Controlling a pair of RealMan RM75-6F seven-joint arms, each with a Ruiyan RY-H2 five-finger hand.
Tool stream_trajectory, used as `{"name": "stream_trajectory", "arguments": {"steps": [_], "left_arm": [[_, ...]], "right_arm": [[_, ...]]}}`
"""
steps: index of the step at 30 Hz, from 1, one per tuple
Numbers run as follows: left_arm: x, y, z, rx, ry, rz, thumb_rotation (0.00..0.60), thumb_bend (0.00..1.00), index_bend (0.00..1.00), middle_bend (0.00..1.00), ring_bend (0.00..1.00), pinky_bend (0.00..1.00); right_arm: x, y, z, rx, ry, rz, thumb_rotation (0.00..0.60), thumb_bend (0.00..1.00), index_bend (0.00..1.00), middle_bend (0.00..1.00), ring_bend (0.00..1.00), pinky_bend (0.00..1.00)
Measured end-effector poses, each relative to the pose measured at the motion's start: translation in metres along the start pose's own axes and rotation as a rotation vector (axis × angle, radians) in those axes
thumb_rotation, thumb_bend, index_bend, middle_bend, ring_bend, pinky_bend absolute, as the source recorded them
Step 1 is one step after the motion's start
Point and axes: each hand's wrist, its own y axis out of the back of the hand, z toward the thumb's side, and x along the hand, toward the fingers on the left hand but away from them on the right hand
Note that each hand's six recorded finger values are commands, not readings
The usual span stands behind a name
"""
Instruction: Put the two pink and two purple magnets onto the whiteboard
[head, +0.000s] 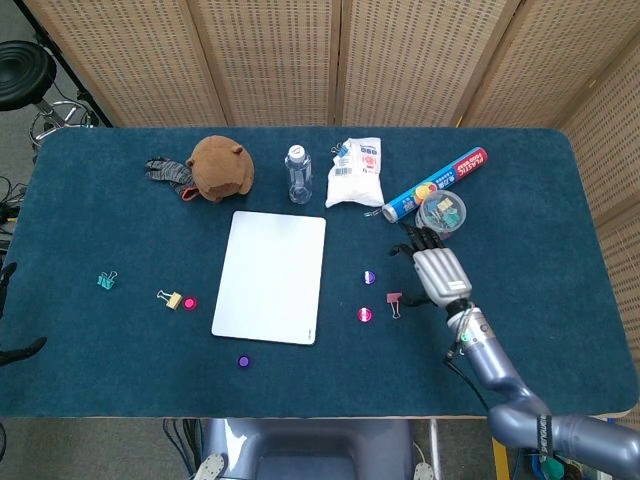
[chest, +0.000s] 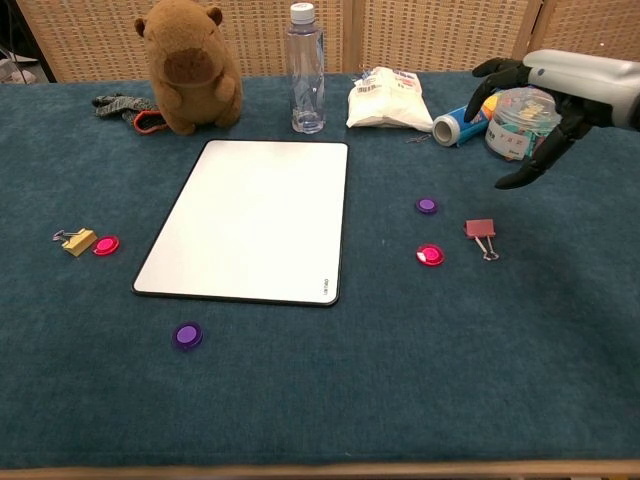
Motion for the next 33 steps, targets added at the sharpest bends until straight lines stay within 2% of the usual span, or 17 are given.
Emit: {"name": "stream_trajectory", "arguments": {"steps": [9, 16, 22, 33], "left_arm": [[0.0, 0.0, -0.001, -0.005, -0.004, -0.008, 0.6, 0.08, 0.0, 0.0, 0.0, 0.0], [0.001, 0.0, -0.002, -0.011, 0.0, -0.011, 0.6, 0.08, 0.0, 0.0, 0.0, 0.0], [0.001, 0.0, -0.002, -0.011, 0.002, -0.013, 0.6, 0.08, 0.0, 0.0, 0.0, 0.0], [0.001, -0.001, -0.001, -0.012, 0.0, -0.014, 0.6, 0.08, 0.0, 0.0, 0.0, 0.0]], "right_arm": [[-0.026, -0.029, 0.01, -0.019, -0.06, 0.05, 0.6, 0.24, 0.32, 0.0, 0.0, 0.0], [-0.035, -0.04, 0.009, -0.015, -0.082, 0.066, 0.6, 0.28, 0.38, 0.0, 0.0, 0.0], [-0.039, -0.045, 0.005, -0.012, -0.099, 0.079, 0.6, 0.28, 0.42, 0.0, 0.0, 0.0], [-0.046, -0.059, 0.006, -0.019, -0.113, 0.106, 0.6, 0.29, 0.42, 0.0, 0.0, 0.0]]}}
